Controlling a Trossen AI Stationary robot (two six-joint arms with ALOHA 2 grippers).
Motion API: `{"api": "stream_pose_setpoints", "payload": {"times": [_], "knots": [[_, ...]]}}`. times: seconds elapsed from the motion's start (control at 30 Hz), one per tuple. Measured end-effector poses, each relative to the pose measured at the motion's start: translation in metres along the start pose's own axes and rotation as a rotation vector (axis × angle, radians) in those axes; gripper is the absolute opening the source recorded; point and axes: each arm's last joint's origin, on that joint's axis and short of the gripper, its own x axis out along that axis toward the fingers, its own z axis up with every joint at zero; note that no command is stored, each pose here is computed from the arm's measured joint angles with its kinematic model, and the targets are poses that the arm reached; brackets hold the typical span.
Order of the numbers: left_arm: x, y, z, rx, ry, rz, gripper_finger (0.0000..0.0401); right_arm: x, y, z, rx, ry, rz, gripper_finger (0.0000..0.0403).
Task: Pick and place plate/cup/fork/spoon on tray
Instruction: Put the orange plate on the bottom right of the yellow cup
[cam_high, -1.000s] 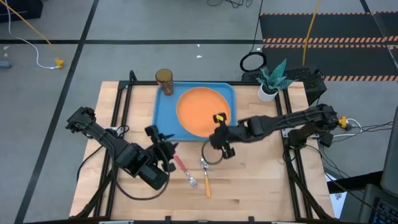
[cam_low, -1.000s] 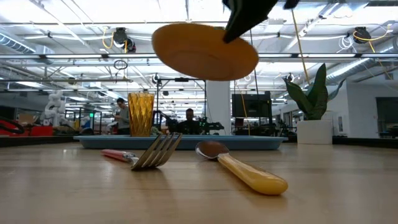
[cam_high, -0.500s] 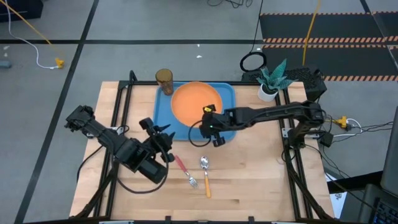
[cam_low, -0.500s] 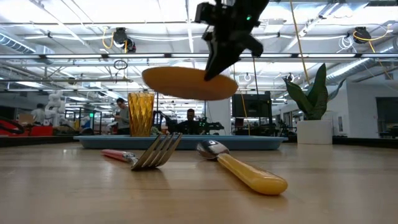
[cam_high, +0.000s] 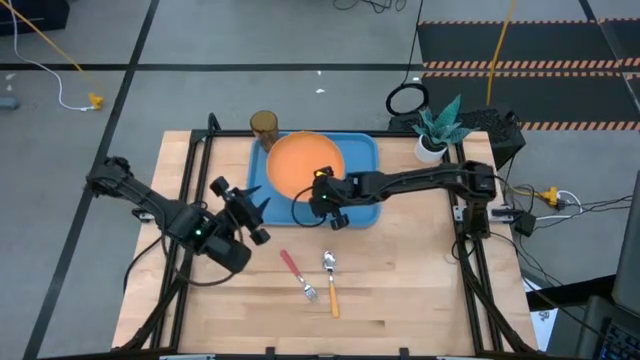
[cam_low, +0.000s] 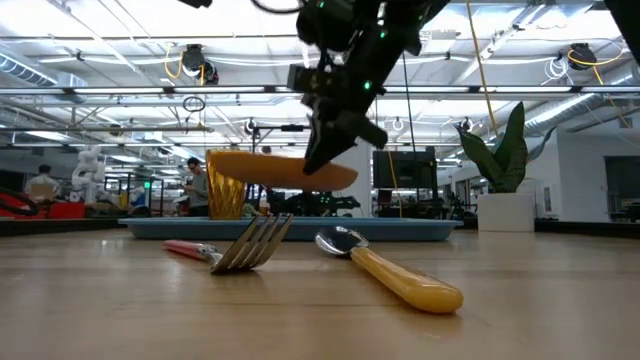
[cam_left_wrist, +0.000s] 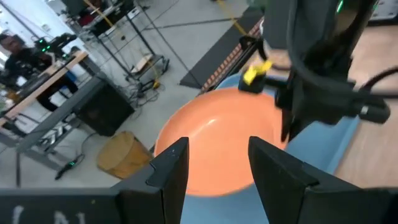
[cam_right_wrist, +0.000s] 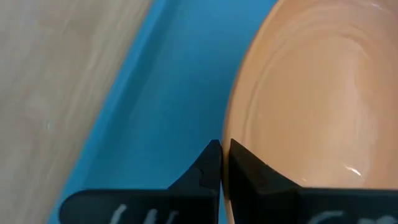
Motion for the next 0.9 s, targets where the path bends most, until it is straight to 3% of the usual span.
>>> {"api": "stream_pose_setpoints", "payload": {"times": [0.37, 0.9], "knots": [[-0.001, 0.001, 0.003, -0.003, -0.051, -0.042, 0.017, 0.035, 0.011, -0.008, -0.01, 0.059, 0.039, 0.0], [-0.002, -0.004, 0.011, -0.006, -0.084, -0.092, 0.017, 0.037, 0.006, -0.008, -0.002, -0.001, 0.084, 0.0]]}}
